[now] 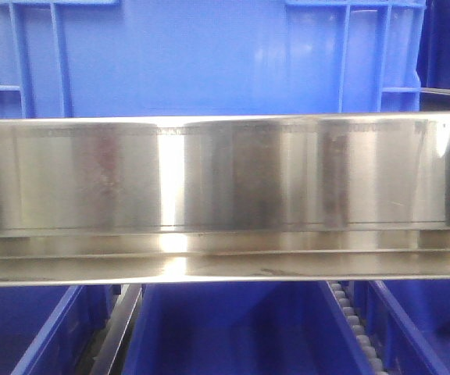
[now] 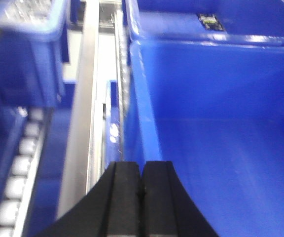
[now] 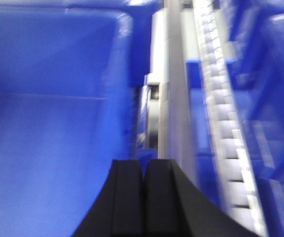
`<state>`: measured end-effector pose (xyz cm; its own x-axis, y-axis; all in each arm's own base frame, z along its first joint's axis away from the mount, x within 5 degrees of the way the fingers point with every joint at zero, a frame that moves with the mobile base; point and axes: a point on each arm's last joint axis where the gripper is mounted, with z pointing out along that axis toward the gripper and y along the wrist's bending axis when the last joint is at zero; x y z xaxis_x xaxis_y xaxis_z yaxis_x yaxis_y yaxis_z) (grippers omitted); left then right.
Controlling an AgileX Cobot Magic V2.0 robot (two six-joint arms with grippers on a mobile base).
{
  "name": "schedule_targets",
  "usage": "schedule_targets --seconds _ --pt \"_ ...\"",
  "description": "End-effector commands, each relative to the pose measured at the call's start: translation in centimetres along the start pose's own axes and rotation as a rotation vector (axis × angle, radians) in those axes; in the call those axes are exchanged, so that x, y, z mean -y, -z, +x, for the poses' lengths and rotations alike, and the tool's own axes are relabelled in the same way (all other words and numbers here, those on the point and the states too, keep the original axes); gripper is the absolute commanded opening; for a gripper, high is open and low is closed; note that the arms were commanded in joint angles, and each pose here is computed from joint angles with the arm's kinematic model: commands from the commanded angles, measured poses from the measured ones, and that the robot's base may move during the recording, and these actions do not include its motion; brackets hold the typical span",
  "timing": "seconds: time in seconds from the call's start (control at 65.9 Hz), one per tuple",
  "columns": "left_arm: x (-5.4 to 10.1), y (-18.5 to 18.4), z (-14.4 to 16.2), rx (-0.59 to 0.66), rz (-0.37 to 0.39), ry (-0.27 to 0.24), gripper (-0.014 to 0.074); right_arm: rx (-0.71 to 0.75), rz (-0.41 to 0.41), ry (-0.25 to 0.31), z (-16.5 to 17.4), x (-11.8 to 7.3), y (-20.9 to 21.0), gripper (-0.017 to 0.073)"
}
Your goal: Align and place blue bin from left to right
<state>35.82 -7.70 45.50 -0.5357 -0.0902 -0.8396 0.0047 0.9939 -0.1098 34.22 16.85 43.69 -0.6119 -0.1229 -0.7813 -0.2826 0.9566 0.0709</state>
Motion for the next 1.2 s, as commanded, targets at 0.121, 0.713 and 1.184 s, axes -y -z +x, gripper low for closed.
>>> schedule_targets --seconds 0.121,0.713,1.184 --pt "0.5 -0.6 -1.1 -0.042 -0.027 0.028 -0.0111 -0.019 0.019 -0.028 -0.7 -0.4 -0.9 -0.0076" --pt "0.8 -2.6 -1.5 -0.103 -0.057 0.033 -0.0111 -0.067 0.026 -0.012 -0.2 -0.8 -2.5 -0.0076" --pt "0.8 -2.6 -1.5 -0.105 -0.058 0.033 -0.0111 -0.082 0.021 0.003 -0.1 -0.9 -2.6 -0.0066"
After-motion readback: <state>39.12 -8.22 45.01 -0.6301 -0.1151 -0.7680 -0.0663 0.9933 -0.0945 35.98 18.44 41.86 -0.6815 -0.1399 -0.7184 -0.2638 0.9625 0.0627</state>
